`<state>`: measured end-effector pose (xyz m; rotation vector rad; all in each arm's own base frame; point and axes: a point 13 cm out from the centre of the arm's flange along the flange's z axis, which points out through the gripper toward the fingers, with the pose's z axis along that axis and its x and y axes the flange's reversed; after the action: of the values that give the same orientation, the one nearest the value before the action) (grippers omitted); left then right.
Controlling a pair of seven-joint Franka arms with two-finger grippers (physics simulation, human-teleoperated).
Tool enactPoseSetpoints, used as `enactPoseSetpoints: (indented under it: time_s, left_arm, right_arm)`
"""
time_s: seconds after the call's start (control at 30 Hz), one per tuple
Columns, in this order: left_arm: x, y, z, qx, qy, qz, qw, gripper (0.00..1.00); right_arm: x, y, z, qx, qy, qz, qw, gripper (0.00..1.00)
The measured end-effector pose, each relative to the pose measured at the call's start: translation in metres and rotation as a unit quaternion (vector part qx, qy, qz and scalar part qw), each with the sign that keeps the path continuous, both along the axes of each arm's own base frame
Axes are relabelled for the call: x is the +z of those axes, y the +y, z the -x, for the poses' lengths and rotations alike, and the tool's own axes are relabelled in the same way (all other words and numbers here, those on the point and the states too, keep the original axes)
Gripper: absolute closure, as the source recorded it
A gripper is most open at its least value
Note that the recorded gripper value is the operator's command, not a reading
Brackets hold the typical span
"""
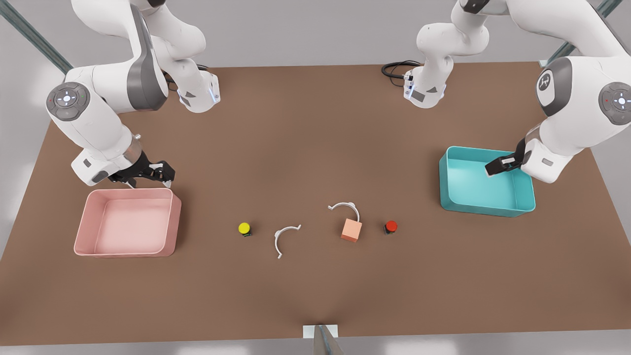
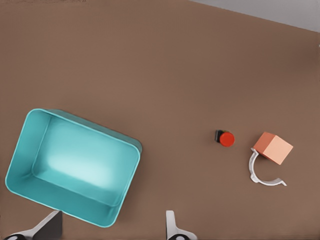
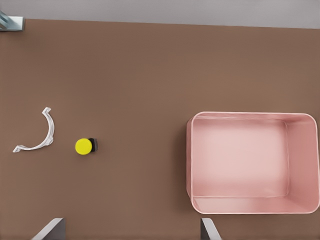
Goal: Place the red button in the blue storage box with the left arm, and place the yellow button in the pink storage box with the right arm
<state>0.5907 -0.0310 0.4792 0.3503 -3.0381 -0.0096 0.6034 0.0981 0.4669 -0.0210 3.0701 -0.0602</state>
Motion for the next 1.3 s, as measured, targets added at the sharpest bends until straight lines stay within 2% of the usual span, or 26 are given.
enactPoseSetpoints:
  time_s: [0.13,0.27,0.4,0.53,0.7,0.87,1.13,1.27,1.3]
  left_arm:
    - [-0.013,-0.005,-0.004,-0.029,0.009,0.001,1.0,0.0]
    - [-0.107,-0.1,-0.028,-0.12,0.046,-0.001,0.992,0.0]
    - [-0.214,-0.172,-0.036,-0.17,0.049,-0.005,0.984,0.0]
    - [-0.277,-0.189,-0.037,-0.178,0.017,-0.002,0.984,0.0]
    - [-0.317,-0.219,-0.056,-0.184,-0.038,0.005,0.982,0.0]
    - [-0.334,-0.224,-0.074,-0.173,-0.073,0.011,0.982,0.0]
    - [-0.379,-0.214,-0.044,-0.157,-0.047,0.007,0.986,0.0]
    - [-0.392,-0.211,-0.04,-0.15,-0.041,0.006,0.988,0.0]
    - [-0.397,-0.211,-0.039,-0.149,-0.039,0.005,0.988,0.0]
  right_arm:
    - [0.0,0.0,0.0,0.0,0.0,0.0,1.0,0.0]
    - [-0.035,0.015,-0.008,0.011,0.022,0.004,1.0,0.0]
    - [-0.14,0.099,-0.018,0.075,0.068,-0.003,0.995,0.0]
    - [-0.232,0.152,-0.034,0.106,0.08,-0.014,0.991,0.0]
    - [-0.305,0.167,-0.038,0.11,0.09,-0.02,0.99,0.0]
    - [-0.337,0.175,-0.036,0.111,0.094,-0.026,0.989,0.0]
    - [-0.373,0.166,-0.03,0.104,0.107,-0.027,0.988,0.0]
    - [-0.381,0.166,-0.029,0.104,0.106,-0.027,0.988,0.0]
    - [-0.383,0.165,-0.029,0.104,0.107,-0.028,0.988,0.08]
